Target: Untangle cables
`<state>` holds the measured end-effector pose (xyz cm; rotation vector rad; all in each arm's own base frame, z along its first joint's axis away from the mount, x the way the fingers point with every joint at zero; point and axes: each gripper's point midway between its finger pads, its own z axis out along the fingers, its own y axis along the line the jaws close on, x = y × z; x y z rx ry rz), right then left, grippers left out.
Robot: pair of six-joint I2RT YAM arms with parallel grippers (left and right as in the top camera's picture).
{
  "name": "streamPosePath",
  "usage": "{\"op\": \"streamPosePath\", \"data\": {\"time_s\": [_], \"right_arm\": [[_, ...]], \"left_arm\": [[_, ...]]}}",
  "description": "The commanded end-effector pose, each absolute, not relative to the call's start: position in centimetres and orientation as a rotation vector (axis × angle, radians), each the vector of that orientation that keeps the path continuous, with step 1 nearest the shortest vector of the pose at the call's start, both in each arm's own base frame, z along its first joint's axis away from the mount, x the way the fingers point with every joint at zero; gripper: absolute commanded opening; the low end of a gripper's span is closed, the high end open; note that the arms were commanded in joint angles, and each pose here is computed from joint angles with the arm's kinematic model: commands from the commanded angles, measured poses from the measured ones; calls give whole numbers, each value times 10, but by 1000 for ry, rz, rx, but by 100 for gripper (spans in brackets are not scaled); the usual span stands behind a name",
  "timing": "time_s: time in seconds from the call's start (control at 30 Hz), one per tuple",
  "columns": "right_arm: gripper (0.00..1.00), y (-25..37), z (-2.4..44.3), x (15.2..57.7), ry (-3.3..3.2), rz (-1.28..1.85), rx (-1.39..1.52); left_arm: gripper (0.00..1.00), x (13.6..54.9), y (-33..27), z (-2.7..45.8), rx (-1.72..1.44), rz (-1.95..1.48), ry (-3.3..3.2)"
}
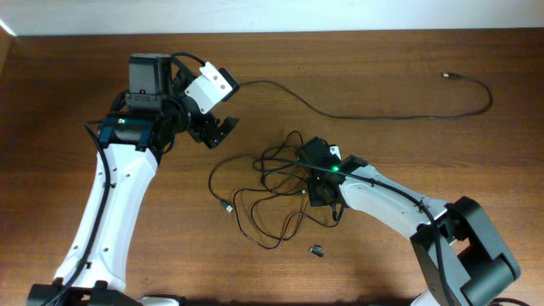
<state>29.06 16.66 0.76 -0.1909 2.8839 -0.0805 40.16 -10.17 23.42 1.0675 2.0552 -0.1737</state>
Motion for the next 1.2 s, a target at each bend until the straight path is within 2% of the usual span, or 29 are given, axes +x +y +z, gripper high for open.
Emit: {"op": "streamPosePath", "data": {"time_s": [0.0, 0.23, 0.3, 0.4, 0.53, 0.63, 0.7, 0.93, 1.17], "right_arm": [[38, 169, 13, 296, 2863, -91, -176], [37, 163, 11, 287, 2905, -116, -127], [26, 163, 11, 286, 2908, -111, -125], [4, 163, 11, 287, 2907, -112, -125], [4, 165, 15, 290, 2895, -108, -123], [4, 167, 39, 301, 2849, -107, -113], [4, 166, 73, 311, 2790, -117, -96], [4, 170, 237, 321, 2514, 101, -36], [4, 145, 403, 282, 2107, 407, 38]], "left_arm": [[99, 401, -102, 242, 1057, -182, 2036], [99, 401, -102, 242, 1057, -182, 2036], [99, 401, -102, 242, 1057, -182, 2036], [99, 401, -102, 242, 1057, -182, 2036], [99, 401, -102, 242, 1057, -182, 2036], [99, 401, -102, 242, 1057, -182, 2036], [99, 401, -102, 242, 1058, -181, 2036], [99, 401, -102, 242, 1057, -182, 2036], [99, 401, -102, 242, 1057, -182, 2036]]}}
